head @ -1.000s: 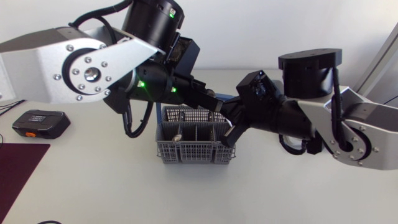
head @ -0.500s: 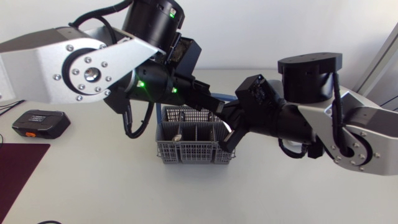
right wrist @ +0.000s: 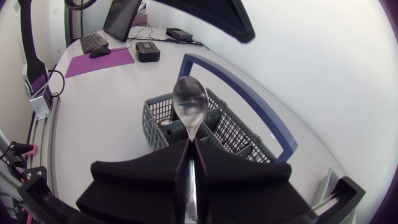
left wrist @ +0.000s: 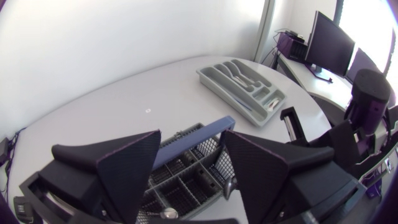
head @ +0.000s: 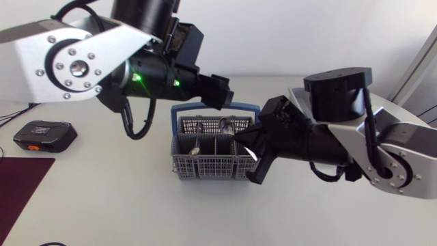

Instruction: Unload the cutlery basket into the drawer organizer.

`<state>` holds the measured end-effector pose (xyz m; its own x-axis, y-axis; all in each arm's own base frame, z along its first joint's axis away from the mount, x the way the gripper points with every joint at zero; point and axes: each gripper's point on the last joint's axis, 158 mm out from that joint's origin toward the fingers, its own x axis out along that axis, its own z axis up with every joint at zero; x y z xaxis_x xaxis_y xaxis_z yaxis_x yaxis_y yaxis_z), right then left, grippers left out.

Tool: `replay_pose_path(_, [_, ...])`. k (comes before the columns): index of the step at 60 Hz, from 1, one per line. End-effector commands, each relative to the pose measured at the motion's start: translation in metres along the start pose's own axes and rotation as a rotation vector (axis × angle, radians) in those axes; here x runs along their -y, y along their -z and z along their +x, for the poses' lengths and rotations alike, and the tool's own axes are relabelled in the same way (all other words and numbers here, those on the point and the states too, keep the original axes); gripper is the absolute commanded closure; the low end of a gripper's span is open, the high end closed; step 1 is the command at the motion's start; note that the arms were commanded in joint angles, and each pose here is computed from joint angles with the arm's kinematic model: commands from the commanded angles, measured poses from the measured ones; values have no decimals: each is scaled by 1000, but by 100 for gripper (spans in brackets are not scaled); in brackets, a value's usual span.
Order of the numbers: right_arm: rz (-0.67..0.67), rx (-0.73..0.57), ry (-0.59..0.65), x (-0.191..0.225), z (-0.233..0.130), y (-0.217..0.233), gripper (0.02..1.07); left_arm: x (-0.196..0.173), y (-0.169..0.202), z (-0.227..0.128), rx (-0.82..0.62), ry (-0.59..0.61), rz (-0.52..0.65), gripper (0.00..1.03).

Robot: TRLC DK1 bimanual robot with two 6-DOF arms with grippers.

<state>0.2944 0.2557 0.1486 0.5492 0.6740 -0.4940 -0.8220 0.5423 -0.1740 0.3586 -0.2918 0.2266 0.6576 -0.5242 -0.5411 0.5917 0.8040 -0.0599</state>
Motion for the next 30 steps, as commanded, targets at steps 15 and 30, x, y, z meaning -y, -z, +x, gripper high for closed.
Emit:
replay_pose_path(15, [11, -62, -6, 40, -33, 48, 101, -64, -23, -30, 72, -122, -20, 18])
replay_pose_path(30, [17, -124, -23, 98, -68, 100, 101, -80, 20, -28, -59, -148, 60, 19])
